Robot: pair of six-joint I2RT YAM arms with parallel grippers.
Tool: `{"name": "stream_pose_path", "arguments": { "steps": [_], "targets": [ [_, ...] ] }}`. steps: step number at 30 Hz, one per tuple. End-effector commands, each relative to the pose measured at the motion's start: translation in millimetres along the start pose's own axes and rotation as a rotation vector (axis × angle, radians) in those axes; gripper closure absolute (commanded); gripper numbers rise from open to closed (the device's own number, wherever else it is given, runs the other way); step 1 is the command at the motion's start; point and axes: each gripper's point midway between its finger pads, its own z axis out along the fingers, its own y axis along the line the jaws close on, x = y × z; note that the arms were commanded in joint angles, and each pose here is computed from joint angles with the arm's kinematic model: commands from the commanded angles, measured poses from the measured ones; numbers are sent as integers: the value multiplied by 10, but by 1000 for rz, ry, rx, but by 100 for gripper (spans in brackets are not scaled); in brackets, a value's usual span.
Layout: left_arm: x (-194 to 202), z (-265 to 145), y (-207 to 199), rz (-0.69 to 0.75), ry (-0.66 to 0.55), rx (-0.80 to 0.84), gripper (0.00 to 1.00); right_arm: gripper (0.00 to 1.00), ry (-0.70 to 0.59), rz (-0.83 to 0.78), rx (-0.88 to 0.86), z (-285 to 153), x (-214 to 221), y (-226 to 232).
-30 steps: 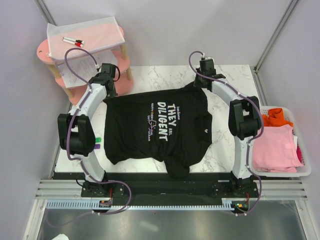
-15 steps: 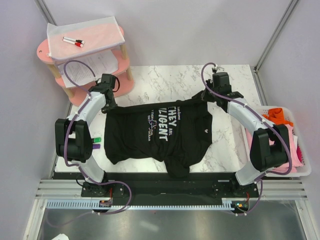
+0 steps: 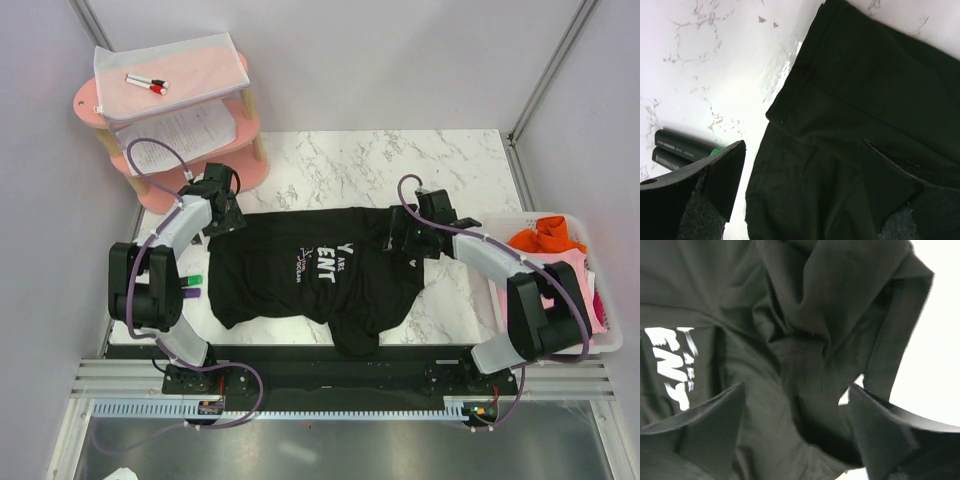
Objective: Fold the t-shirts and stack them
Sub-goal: Fold the flattened tshirt in 1/3 of the way
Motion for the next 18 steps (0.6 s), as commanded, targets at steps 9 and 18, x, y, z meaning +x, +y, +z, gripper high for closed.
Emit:
{"name": "stream_pose_path", "arguments": {
  "steps": [9, 18],
  "targets": [
    [-212, -156, -186, -19, -106, 42, 0, 6, -299, -54, 15, -127, -1009, 245],
    [-194, -117, -223, 7, -99, 37, 0, 23, -245, -26, 94, 358, -1020, 100]
  ]
}}
